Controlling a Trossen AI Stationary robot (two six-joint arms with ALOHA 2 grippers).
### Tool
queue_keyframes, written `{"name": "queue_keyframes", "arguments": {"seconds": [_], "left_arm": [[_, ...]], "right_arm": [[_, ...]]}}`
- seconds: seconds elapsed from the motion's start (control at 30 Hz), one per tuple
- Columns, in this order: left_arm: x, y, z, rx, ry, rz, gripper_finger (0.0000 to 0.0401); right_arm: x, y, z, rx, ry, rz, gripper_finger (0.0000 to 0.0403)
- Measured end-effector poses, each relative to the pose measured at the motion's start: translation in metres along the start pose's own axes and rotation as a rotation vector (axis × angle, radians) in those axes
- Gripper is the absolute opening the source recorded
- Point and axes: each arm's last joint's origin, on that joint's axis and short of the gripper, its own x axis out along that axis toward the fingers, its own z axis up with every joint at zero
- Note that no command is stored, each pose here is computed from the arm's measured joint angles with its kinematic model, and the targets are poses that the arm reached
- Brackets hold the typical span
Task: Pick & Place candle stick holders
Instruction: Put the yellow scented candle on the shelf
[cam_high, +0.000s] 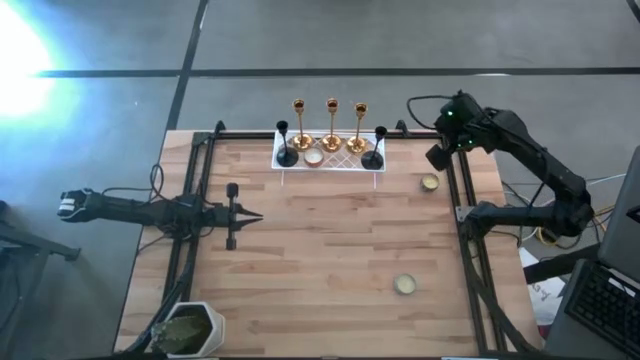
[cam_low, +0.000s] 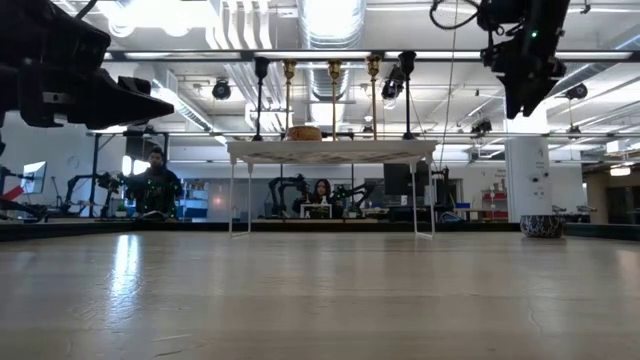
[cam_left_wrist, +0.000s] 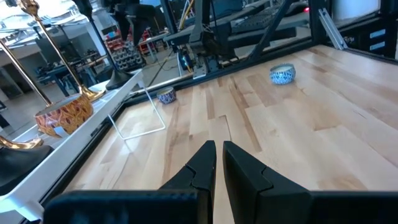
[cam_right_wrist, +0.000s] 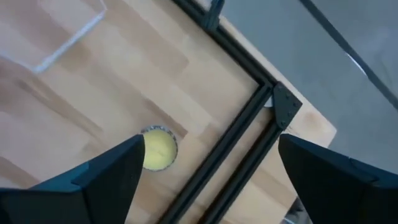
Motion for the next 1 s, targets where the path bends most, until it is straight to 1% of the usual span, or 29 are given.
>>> {"name": "queue_keyframes", "arguments": {"seconds": [0.17, 0.33, 0.5, 0.67, 0.83, 1.0], "left_arm": [[0.0, -0.001, -0.002, 0.008, 0.019, -0.006, 0.0034], [0.0, -0.001, -0.002, 0.008, 0.02, -0.007, 0.0034], [0.0, -0.001, -0.002, 0.008, 0.02, -0.007, 0.0034], [0.0, -0.001, -0.002, 0.008, 0.02, -0.007, 0.0034], [0.0, -0.001, -0.002, 0.008, 0.02, -0.007, 0.0034], [0.0, -0.001, -0.002, 0.008, 0.02, -0.007, 0.0034]], "right_arm": [[0.013, 0.003, -0.001, -0.135, 0.06, 0.006, 0.0366], [0.023, 0.006, -0.008, -0.21, 0.097, 0.024, 0.0366], [0.035, 0.011, -0.017, -0.225, 0.133, 0.096, 0.0366], [0.051, 0.017, -0.026, -0.234, 0.161, 0.146, 0.0366], [0.066, 0.021, -0.032, -0.257, 0.165, 0.163, 0.0366], [0.077, 0.024, -0.036, -0.243, 0.166, 0.165, 0.0366]]}}
